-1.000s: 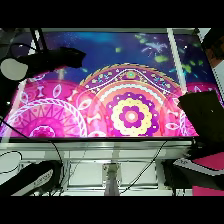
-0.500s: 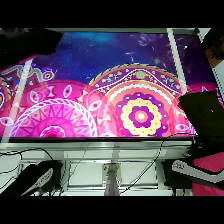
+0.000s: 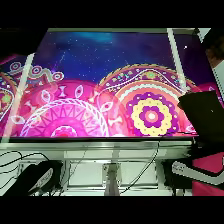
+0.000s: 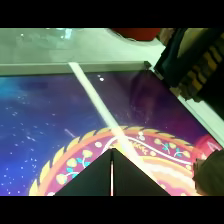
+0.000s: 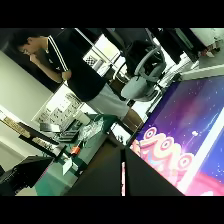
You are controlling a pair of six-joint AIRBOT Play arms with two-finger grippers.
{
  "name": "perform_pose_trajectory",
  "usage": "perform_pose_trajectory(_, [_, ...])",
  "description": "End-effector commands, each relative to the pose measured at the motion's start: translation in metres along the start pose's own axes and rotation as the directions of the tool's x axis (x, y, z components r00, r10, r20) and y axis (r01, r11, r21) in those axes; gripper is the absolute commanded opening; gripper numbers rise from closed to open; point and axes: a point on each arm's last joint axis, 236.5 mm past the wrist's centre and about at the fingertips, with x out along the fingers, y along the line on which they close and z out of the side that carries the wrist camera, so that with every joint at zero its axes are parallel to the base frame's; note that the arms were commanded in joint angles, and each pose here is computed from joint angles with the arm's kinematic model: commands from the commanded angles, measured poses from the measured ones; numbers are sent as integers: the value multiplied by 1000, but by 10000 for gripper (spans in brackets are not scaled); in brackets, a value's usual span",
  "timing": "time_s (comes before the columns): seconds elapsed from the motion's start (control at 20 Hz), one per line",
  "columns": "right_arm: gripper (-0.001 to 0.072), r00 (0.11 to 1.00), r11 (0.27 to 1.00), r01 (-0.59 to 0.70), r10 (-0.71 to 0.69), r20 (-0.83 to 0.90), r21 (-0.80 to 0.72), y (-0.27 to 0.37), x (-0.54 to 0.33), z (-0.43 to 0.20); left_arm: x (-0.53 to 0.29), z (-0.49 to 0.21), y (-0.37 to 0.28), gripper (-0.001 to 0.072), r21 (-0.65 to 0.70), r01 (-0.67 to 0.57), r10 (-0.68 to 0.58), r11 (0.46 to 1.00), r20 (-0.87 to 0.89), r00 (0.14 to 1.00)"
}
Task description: Fold the clothes and pants, and hang the long-sleeved shirts on hangers.
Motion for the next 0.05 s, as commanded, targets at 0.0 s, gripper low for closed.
perform_pose_trajectory(0.0, [18, 1000, 1000, -5, 5, -2, -3, 2, 2, -1, -1, 0, 0, 19, 2, -1, 1, 1000, 1, 1000])
